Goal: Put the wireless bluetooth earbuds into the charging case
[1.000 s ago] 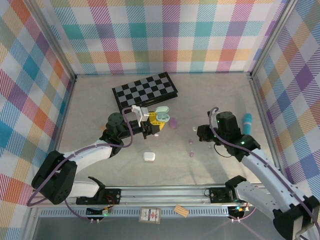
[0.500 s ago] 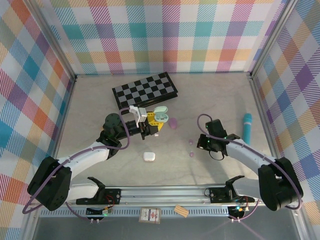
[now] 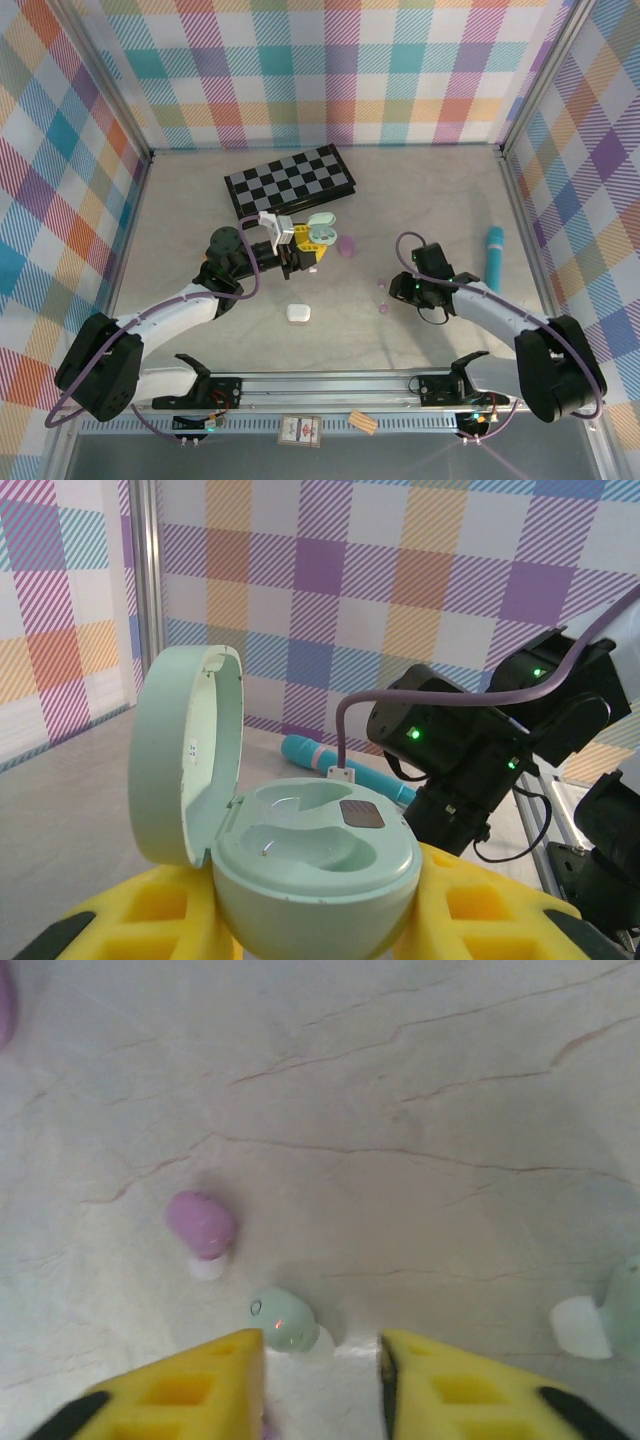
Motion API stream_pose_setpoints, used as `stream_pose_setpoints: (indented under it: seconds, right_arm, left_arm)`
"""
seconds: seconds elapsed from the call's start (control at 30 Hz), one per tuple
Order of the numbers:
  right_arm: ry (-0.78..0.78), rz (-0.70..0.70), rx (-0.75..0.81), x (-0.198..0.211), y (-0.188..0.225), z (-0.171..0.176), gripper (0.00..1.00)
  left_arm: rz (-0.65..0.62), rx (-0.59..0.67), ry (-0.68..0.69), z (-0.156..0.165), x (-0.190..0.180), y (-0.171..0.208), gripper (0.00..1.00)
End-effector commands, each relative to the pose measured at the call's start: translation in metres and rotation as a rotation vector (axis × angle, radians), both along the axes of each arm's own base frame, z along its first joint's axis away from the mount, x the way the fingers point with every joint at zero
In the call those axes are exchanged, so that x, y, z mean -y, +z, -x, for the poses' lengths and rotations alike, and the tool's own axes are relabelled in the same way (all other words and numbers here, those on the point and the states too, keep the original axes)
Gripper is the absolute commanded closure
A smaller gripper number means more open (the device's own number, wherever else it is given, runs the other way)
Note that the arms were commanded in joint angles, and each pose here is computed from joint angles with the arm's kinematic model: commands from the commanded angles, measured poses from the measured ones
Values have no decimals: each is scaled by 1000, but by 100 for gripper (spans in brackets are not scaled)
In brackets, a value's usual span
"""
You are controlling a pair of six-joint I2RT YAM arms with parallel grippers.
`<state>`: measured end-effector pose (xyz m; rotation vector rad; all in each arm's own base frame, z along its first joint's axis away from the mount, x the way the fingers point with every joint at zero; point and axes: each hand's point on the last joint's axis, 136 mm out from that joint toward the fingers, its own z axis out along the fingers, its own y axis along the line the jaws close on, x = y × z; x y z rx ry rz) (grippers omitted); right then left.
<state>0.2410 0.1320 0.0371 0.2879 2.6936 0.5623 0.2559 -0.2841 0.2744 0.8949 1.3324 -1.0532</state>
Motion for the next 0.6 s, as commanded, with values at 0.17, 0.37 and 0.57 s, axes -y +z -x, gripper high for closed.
stream_pose_setpoints:
  seconds: [0.17, 0.37, 0.57]
  right_arm:
    - [75, -40, 77, -5, 32, -7, 47]
    - [260, -108, 34, -24, 32, -14, 42]
    - [316, -33, -35, -32, 24, -13, 42]
  left_arm:
    - [10, 38, -9, 2, -2, 2, 68]
    - [8, 35, -2, 0, -3, 1, 68]
    - [12, 34, 17, 0, -6, 0, 68]
